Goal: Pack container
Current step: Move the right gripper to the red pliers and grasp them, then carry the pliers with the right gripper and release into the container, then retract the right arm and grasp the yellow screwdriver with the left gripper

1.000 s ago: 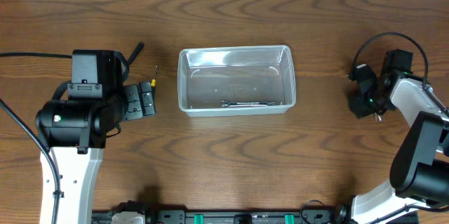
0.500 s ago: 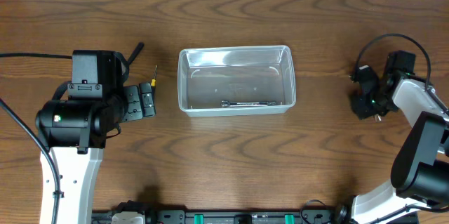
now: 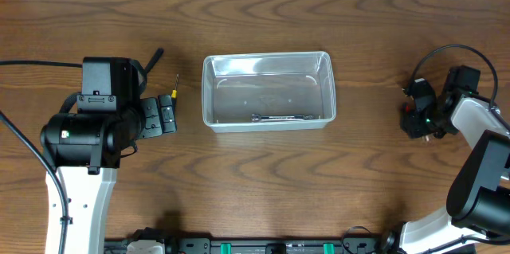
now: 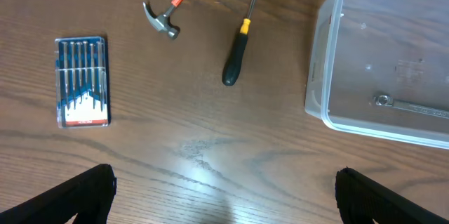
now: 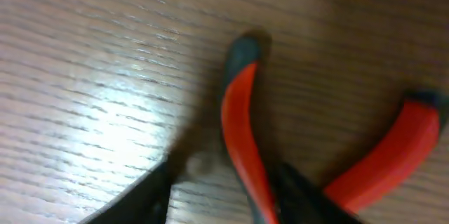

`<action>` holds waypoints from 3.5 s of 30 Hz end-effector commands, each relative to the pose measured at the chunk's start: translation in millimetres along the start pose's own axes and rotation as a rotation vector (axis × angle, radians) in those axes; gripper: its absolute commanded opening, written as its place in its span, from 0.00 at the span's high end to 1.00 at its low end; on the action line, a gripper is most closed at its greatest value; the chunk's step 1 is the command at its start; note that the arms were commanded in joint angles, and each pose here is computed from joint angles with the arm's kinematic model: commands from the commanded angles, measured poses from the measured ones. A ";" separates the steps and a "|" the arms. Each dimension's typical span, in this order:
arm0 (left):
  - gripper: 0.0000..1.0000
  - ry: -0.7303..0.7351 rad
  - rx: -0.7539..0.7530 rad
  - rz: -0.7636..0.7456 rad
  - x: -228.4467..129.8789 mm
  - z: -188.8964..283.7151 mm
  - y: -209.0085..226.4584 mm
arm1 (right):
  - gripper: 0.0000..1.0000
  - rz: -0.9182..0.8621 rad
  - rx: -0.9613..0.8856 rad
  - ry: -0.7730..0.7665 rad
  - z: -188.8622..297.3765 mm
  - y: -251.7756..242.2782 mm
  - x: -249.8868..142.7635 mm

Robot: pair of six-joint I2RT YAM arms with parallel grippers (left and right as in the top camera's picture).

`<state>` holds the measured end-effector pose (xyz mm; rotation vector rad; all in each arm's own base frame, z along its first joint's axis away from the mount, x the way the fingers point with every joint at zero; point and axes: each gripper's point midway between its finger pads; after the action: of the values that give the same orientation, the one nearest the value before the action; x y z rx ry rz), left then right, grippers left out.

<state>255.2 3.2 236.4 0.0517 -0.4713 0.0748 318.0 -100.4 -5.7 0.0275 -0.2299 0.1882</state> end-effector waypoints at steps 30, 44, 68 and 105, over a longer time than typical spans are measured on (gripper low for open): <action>0.02 -0.016 0.006 -0.011 4.3 4.7 2.1 | 0.99 -0.245 0.008 -0.184 68.9 2.9 94.5; 0.02 -0.017 0.006 -0.012 4.4 4.7 2.2 | 0.99 0.854 0.086 -0.430 208.5 227.9 196.2; 0.02 -0.017 0.006 -0.011 4.4 4.7 2.2 | 0.83 1.154 0.362 0.177 12.1 296.9 103.0; 0.02 0.421 -0.051 -0.157 13.6 -195.9 -1.4 | 0.01 0.198 -0.039 -0.237 225.5 84.2 168.0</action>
<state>357.0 20.5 87.4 0.0774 -0.0992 -0.0443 412.9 12.9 256.8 -0.0466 -0.4822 0.4730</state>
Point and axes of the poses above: each gripper's point midway between its finger pads, its own z axis back along the fingers, its own y axis along the line the jaws close on, x = y × z, and after that the axes turned 5 degrees about -z, right-handed
